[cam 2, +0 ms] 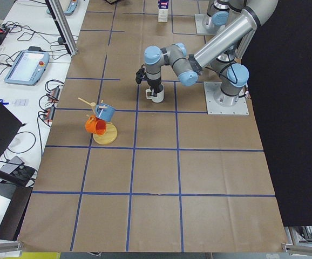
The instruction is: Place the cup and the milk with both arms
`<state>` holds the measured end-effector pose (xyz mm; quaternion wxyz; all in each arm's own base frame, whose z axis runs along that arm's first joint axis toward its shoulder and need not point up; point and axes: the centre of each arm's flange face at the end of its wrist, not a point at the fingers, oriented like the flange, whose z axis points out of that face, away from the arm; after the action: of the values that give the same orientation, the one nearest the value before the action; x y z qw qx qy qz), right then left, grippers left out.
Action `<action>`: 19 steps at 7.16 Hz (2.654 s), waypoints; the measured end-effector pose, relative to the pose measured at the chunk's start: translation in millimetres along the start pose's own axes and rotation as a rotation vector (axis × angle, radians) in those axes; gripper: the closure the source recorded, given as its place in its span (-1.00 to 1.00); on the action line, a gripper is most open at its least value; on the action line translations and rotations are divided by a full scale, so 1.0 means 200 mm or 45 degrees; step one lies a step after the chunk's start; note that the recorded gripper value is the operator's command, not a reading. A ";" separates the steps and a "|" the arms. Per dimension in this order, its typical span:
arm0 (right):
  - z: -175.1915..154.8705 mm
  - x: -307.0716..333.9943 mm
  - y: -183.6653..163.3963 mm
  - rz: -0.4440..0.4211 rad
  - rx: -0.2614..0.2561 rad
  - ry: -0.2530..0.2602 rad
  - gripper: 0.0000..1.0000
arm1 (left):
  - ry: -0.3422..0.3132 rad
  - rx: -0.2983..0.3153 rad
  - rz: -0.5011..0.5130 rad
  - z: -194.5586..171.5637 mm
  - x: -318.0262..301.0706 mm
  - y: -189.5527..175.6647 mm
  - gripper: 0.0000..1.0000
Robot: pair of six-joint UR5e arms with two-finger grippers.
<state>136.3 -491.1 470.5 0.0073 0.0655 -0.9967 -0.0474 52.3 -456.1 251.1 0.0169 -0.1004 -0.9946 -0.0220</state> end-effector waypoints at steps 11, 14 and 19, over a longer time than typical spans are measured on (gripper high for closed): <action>0.00 0.00 0.00 0.001 -0.001 0.000 -1.00 | -0.030 0.259 0.410 -0.15 1.20 -1.47 0.99; 0.00 0.00 0.00 0.001 -0.001 0.000 -1.00 | -0.011 0.199 0.347 -0.06 1.29 -1.53 1.00; 0.00 0.00 0.00 -0.006 -0.003 -0.001 -1.00 | 0.005 0.141 0.219 0.01 1.31 -1.51 0.99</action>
<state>135.3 -491.3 469.5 0.0070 0.0677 -0.9965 -0.0485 -264.7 -699.7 246.4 0.0260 -0.1843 -0.9819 0.0343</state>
